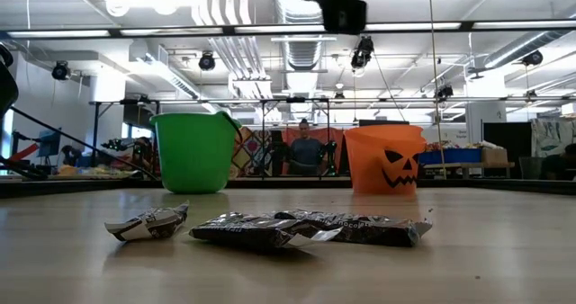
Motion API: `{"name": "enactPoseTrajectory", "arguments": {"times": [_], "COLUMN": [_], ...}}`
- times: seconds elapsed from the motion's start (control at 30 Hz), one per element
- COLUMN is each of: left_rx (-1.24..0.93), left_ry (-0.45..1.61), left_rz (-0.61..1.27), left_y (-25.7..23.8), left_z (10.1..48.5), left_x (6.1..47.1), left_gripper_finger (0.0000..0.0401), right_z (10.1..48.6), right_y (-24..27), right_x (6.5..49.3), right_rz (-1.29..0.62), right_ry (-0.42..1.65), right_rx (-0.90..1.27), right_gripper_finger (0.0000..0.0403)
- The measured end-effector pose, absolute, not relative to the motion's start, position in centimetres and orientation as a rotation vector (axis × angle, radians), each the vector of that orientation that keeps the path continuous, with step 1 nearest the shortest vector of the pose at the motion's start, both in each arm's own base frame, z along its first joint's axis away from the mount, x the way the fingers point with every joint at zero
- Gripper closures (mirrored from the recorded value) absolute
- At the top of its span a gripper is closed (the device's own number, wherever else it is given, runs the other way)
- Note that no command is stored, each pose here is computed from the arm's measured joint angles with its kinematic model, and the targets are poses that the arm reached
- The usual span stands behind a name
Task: Sort candy
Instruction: Put the black chocolate into the green bucket
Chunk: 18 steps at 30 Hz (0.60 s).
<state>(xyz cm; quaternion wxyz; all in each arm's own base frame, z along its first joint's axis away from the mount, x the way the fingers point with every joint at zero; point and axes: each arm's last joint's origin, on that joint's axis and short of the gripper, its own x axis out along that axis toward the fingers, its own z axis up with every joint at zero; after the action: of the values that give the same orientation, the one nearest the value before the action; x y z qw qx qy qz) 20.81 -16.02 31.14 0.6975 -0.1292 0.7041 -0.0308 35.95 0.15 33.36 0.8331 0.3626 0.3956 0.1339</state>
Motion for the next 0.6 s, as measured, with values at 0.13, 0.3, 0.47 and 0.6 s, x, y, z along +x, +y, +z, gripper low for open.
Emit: {"name": "enactPoseTrajectory", "arguments": {"times": [0.13, 0.3, 0.47, 0.6], "left_rx": [-0.236, -0.104, -0.077, -0.043], "left_ry": [1.475, 1.183, 0.820, 0.599], "left_rz": [-0.124, -0.071, 0.014, 0.048], "left_y": [-15.5, -14.0, -12.3, -11.2], "left_z": [32.9, 36.4, 39.7, 42.0], "left_x": [20.4, 19.6, 18.7, 17.8], "left_gripper_finger": [0.0281, 0.0289, 0.0299, 0.0309], "right_z": [32.2, 30.9, 28.3, 25.1], "right_y": [1.8, 4.8, 8.6, 11.0], "right_x": [35.1, 35.3, 36.0, 36.9], "right_rz": [0.116, 0.004, -0.032, -0.057], "right_ry": [0.960, 1.020, 1.083, 1.157], "right_rx": [0.734, 0.664, 0.560, 0.485], "right_gripper_finger": [0.0166, 0.0166, 0.0166, 0.0167]}}
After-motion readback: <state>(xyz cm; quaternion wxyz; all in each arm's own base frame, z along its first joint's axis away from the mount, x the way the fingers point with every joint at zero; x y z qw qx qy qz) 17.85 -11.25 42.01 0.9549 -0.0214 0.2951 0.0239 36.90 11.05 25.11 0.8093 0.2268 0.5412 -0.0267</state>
